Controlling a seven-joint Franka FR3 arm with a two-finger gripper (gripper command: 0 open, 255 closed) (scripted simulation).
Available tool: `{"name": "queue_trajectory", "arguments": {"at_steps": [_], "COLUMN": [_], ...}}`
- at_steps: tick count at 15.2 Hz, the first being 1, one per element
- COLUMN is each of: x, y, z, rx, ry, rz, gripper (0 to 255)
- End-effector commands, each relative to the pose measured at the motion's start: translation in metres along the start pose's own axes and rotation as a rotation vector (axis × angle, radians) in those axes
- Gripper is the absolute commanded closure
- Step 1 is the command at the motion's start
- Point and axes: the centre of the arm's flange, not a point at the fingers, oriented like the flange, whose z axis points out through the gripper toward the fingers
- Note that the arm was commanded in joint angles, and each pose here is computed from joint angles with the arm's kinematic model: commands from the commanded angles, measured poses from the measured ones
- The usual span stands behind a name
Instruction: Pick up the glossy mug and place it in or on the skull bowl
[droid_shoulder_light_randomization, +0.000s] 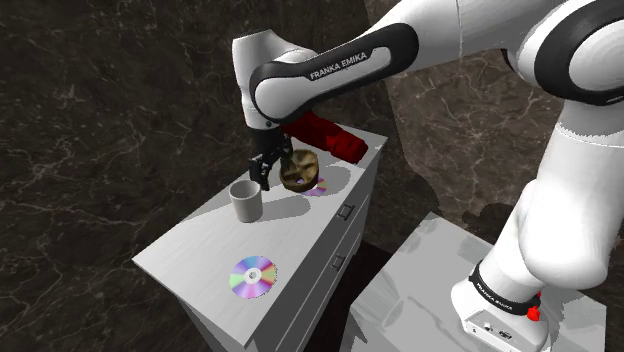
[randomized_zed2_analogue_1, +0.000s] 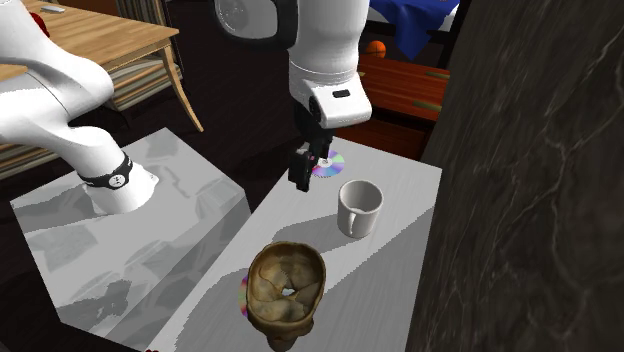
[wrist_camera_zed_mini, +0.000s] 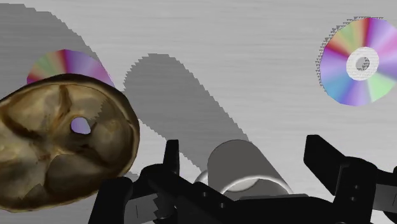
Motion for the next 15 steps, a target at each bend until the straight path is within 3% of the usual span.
{"name": "queue_trajectory", "arguments": {"at_steps": [1, 8, 15], "x": [0.022, 0.092, 0.095], "y": [-0.016, -0.071, -0.072], "z": [0.009, 0.037, 0.070], "rx": [-0.009, -0.040, -0.041], "ry": [0.005, 0.020, 0.021], "rz": [-0.016, -0.071, -0.073], "gripper": [0, 0, 0]}}
